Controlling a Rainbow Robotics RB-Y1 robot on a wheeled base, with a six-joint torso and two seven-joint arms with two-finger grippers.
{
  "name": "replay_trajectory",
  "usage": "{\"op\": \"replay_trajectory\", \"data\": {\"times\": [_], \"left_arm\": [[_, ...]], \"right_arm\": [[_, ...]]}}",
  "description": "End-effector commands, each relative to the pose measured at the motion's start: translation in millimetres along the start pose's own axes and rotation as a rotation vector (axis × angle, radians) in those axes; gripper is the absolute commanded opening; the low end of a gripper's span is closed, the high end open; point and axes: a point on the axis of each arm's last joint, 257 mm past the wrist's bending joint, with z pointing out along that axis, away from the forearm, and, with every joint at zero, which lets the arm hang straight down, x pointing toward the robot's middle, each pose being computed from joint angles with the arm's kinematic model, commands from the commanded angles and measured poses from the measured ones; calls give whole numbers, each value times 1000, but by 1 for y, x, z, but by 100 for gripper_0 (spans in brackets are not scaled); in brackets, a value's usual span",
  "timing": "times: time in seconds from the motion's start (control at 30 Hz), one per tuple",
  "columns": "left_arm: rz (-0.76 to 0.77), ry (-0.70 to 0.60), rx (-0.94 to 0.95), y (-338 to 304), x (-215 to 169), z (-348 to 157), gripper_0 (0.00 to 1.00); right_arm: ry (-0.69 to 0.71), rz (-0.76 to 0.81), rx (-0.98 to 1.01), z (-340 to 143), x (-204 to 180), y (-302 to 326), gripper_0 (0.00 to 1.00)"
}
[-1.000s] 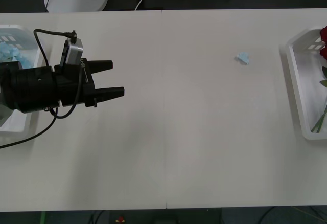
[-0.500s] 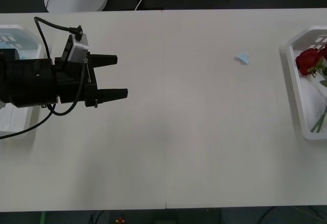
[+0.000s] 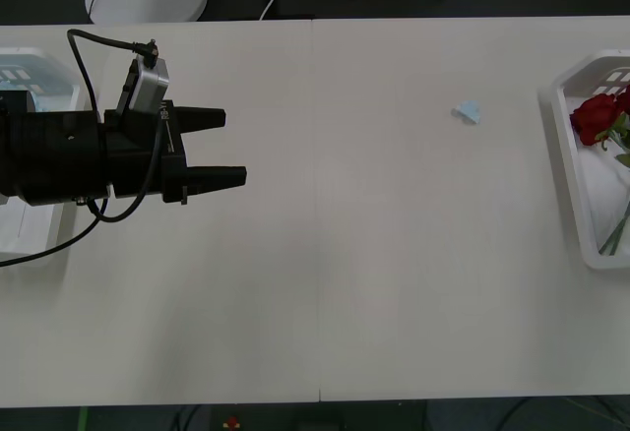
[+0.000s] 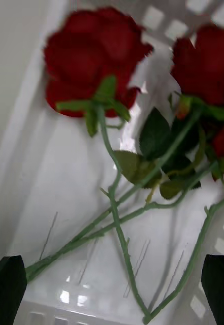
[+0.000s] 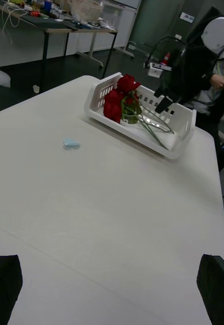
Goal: Put the red flowers into the right box and the blue flowers into the left box
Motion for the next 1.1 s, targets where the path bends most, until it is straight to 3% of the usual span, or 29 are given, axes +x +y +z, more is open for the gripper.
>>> {"op": "replay_trajectory", "data": {"times": [0.03,0.3,0.5,0.83,1.1], "left_arm": [[59,20,-1,1,-14,1,100],[132,63,-20,6,-5,0,100],[117,58,-17,5,-6,1,100],[117,58,-17,5,-6,1,100],[117,58,-17,5,-6,1,100]], "right_arm": [[-140,-176,-54,-56,-79,23,100],[-338,-526,-347,-100,-138,172,100],[-441,-765,-449,-124,-146,250,100],[-527,-946,-573,-116,-144,322,100],[-512,-938,-632,-100,-156,342,100]]}}
